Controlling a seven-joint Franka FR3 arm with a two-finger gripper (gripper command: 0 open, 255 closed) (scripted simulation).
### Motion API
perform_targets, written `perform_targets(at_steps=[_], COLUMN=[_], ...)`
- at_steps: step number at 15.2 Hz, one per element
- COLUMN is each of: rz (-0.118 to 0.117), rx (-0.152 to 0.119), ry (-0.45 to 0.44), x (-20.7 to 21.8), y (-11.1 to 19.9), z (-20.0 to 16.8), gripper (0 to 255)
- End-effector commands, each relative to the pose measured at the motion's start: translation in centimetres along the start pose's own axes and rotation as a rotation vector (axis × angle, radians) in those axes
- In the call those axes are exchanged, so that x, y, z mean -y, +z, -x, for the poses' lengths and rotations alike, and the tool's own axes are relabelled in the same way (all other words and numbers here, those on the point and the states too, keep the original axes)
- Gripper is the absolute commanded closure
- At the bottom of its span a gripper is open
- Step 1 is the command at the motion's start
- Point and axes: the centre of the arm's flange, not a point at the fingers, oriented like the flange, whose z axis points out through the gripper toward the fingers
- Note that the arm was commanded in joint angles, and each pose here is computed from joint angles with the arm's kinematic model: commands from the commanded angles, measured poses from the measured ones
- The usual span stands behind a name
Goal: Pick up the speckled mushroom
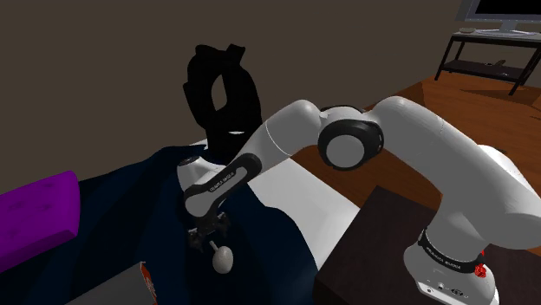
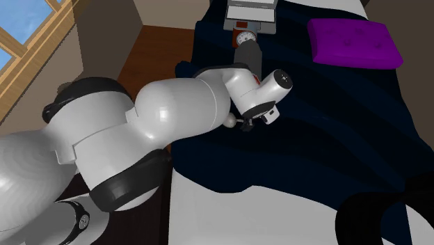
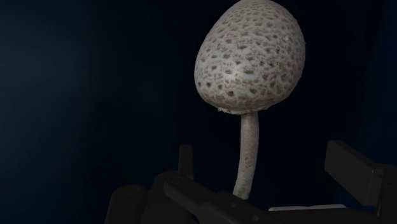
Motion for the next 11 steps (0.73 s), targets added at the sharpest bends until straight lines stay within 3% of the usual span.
perform_targets(at_steps=[1,4,5,11], rz=[0.0,0.0,0.0,0.0], rx=[0.0,0.0,0.0,0.0], ry=[0.0,0.0,0.0,0.0], x=[-0.09,-0.17,-0.2,-0.22], y=[1.08,1.89,1.86,1.85], z=[-0.34,-0.53,-0.47,-0.48], gripper=[0,0,255,255])
